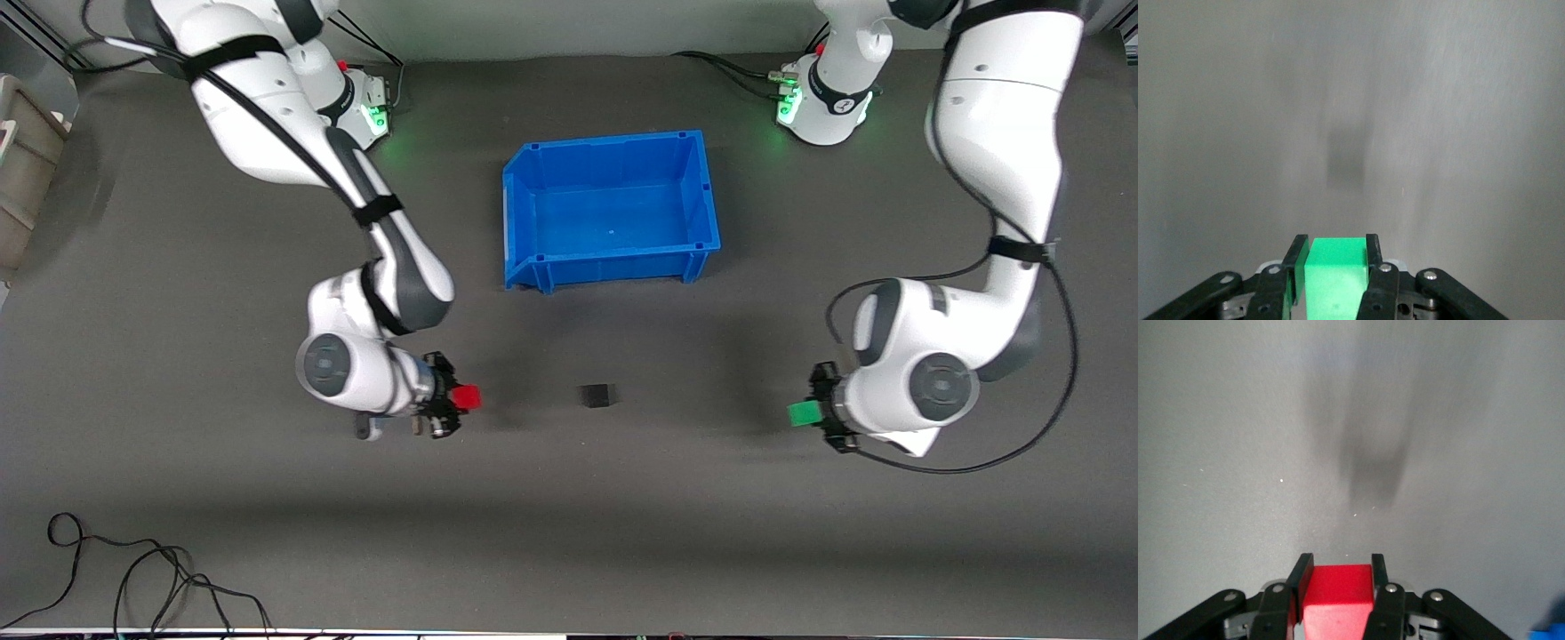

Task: Attach green and red cubes to black cube
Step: 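Carry the red cube and green cube toward the black cube, then press the red and green cubes against the black cube's sides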

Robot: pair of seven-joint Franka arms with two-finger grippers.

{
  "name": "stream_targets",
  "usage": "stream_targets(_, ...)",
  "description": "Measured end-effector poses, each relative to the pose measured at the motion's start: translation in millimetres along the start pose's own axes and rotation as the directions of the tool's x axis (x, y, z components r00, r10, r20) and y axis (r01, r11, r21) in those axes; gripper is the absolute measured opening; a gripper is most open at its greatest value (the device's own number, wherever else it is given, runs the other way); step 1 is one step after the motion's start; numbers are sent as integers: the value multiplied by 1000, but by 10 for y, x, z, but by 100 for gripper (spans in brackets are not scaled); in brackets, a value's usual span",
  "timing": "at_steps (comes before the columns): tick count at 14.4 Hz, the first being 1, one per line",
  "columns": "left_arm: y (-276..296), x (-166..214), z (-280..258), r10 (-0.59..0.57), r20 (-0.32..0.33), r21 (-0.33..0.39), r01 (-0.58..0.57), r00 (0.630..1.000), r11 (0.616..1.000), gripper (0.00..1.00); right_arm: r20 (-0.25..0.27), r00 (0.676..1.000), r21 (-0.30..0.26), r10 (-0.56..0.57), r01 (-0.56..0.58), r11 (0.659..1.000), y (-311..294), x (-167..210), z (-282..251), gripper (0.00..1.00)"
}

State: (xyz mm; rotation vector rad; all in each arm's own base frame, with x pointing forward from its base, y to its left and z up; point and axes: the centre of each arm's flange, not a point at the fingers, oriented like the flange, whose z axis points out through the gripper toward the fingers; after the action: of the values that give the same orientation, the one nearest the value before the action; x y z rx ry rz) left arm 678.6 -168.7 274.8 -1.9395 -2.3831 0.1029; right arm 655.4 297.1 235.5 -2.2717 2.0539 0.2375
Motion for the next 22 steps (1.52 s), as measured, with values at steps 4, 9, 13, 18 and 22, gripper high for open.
stream_targets(4, -392, -983, 278, -42, 98, 30, 39, 994, 999, 39, -25, 994, 24, 106, -105, 994, -92, -288, 380, 39)
stream_targets(9, -799, -1806, 647, -60, 218, -10, 64, 974, 998, 39, -11, 982, 62, 186, -185, 981, -91, -687, 691, 39)
stream_targets(13, -941, -1977, 705, -42, 219, -12, 45, 975, 999, 39, -21, 981, 65, 192, -191, 980, 29, -961, 802, 39)
stream_targets(18, -1098, -2124, 821, 0, 195, -15, 3, 981, 1000, 39, -23, 979, 67, 200, -198, 978, 162, -1248, 838, 39)
stream_targets(22, -1129, -2152, 844, 8, 190, -15, -5, 982, 1000, 39, -23, 979, 66, 204, -202, 977, 224, -1358, 859, 39)
